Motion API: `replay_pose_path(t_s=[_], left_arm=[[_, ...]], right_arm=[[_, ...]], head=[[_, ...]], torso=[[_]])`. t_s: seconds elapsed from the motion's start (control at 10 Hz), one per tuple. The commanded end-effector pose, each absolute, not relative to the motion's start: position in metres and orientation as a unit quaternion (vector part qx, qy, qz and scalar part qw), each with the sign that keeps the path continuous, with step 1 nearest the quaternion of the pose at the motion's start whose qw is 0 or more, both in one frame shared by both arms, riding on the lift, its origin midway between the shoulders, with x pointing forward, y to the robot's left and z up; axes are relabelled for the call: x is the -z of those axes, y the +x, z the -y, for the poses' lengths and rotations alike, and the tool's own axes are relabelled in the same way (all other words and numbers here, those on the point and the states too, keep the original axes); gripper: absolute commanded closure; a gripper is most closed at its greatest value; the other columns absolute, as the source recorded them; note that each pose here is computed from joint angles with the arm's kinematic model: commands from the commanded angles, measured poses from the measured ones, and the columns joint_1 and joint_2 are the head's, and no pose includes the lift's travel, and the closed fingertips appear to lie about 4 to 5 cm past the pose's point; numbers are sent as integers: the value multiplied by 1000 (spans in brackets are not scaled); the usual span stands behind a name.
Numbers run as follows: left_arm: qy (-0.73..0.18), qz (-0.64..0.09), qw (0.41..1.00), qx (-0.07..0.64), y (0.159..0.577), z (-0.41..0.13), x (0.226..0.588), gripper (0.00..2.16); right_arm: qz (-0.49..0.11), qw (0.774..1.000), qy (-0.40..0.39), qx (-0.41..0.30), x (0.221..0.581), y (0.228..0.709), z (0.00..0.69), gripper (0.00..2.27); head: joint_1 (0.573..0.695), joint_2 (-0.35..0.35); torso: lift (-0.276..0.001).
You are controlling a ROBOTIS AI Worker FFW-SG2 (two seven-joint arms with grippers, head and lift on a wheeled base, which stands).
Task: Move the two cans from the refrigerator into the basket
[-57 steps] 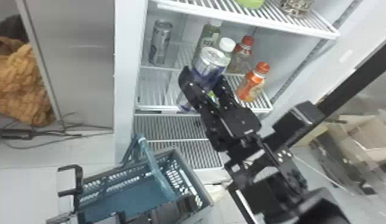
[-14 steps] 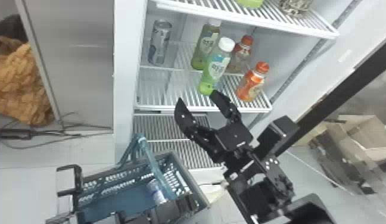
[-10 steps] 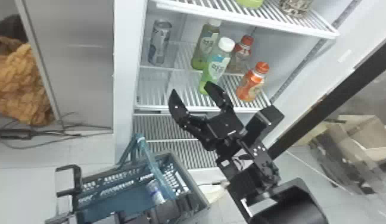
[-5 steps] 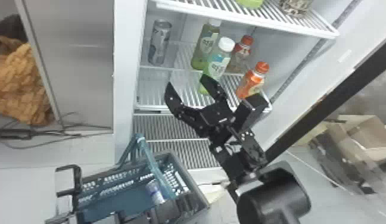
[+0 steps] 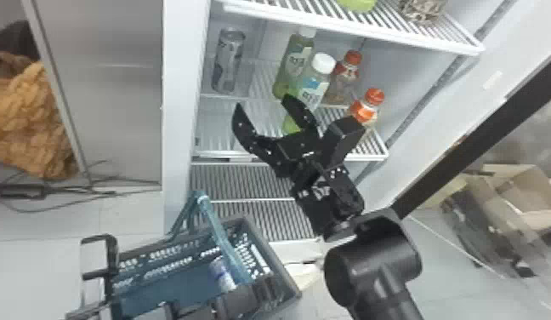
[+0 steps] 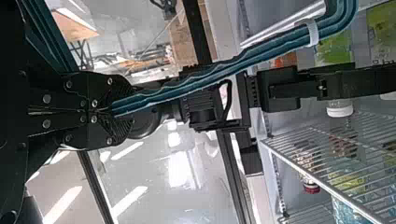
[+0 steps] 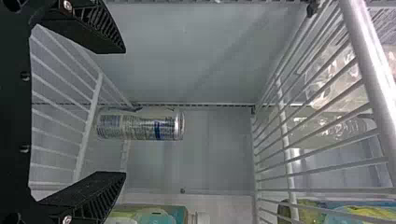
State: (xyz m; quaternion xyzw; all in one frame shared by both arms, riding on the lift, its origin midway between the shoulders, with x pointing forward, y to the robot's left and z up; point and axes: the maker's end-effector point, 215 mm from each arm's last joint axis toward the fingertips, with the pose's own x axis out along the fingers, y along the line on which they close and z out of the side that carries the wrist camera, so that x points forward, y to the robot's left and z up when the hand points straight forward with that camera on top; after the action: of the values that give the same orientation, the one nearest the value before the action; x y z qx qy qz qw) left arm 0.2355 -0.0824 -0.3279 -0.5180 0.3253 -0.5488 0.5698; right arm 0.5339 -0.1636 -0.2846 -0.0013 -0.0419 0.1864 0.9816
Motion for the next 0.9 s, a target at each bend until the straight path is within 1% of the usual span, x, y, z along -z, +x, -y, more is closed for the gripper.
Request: replay_pose_path(t_s=[0.0, 0.2, 0.6, 0.8], left_arm=[[-518, -325, 570, 549, 236, 82, 328, 1204], [-518, -326, 568, 550, 235, 83, 328, 1204], [-518, -327, 568, 549, 236, 83, 329, 1204], [-519, -327, 567, 550, 235, 85, 329, 1204]], right_arm=[[40, 982, 0, -184, 289, 543, 165, 65], [40, 982, 4, -183, 296, 557, 163, 65], [55, 981, 5, -185, 286, 580, 148, 67], [54, 983, 3, -175, 288, 594, 151, 62]], head=[[695, -350], [695, -348], [695, -328], [695, -316]], torso=[[-276], [-276], [-276], [-276]])
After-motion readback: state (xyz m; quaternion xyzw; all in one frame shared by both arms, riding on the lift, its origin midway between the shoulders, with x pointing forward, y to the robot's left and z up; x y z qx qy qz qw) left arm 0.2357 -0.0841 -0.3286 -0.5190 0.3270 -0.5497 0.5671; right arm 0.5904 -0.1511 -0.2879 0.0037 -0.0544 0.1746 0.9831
